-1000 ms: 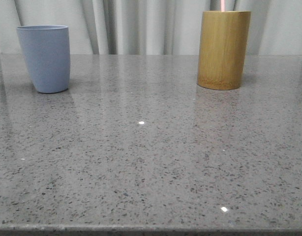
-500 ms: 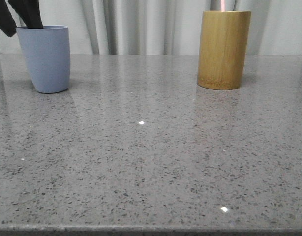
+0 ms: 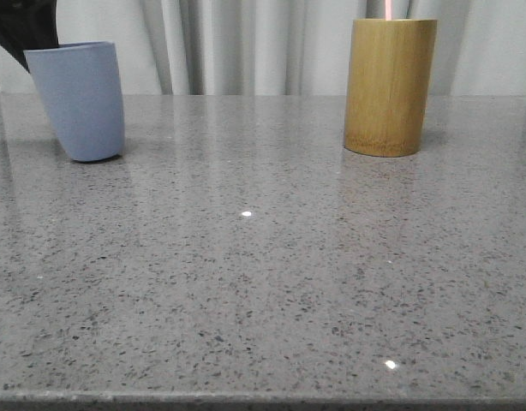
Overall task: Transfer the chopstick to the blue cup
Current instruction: 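Grip the blue cup rim with the left gripper and slide it toward the bamboo holder, then release the blue cup and lift the left gripper away, then reach the right gripper over the bamboo holder and grasp the pink stick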
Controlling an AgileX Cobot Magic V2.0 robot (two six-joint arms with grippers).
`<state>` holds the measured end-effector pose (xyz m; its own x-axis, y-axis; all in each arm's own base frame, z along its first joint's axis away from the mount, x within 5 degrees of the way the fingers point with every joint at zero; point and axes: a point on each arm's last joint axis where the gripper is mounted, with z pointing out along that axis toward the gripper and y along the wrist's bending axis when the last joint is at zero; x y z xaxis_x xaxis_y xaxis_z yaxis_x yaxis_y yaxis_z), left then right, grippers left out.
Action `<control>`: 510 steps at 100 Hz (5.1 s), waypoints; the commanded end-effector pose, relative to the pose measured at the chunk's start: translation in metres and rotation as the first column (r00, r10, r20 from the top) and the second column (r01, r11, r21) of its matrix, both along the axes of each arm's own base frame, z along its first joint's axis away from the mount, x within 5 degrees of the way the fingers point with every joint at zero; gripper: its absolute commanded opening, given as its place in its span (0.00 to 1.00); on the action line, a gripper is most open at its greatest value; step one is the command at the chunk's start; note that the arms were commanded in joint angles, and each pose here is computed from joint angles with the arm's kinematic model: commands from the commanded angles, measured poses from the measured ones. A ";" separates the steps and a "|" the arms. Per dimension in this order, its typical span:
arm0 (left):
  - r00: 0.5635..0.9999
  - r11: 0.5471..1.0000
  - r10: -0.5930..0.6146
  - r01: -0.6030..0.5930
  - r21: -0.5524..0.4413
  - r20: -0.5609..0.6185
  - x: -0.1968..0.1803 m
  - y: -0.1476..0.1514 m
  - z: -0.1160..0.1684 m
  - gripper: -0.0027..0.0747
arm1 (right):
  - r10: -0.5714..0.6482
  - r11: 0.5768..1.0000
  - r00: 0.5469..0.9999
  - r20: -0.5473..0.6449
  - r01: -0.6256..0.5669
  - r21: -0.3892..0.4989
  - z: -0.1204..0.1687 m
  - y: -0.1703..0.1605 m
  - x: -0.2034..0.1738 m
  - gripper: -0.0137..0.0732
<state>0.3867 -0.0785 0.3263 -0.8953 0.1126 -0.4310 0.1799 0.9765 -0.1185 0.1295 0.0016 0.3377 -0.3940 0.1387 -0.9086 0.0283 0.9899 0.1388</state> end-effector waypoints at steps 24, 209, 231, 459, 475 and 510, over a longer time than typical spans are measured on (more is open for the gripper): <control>0.988 0.994 -0.030 0.046 -0.102 0.149 -0.005 -0.020 0.045 0.01 | -0.010 1.000 0.994 0.113 0.011 -0.008 0.019 -0.001 0.003 0.47; 0.923 0.952 -0.259 0.293 -0.083 0.286 0.007 -0.129 0.075 0.38 | -0.010 1.000 0.994 0.112 0.011 -0.008 0.019 -0.001 0.003 0.47; 0.953 0.982 -0.173 0.187 -0.036 0.250 0.003 -0.096 0.088 0.38 | -0.010 1.000 0.994 0.110 0.011 -0.008 0.019 -0.001 0.003 0.47; 0.797 0.991 0.121 -0.130 -0.027 0.592 -0.234 0.062 0.050 0.38 | 0.229 0.974 0.970 0.079 -0.228 -0.012 0.103 0.062 0.157 0.49; 0.797 0.991 0.121 -0.130 -0.027 0.592 -0.234 0.062 0.050 0.38 | 0.231 0.973 0.971 0.067 -0.230 -0.012 0.106 0.067 0.178 0.55; 0.797 0.991 0.121 -0.130 -0.027 0.592 -0.234 0.062 0.050 0.38 | 0.248 0.969 0.968 0.035 -0.248 -0.011 0.097 0.082 0.222 0.55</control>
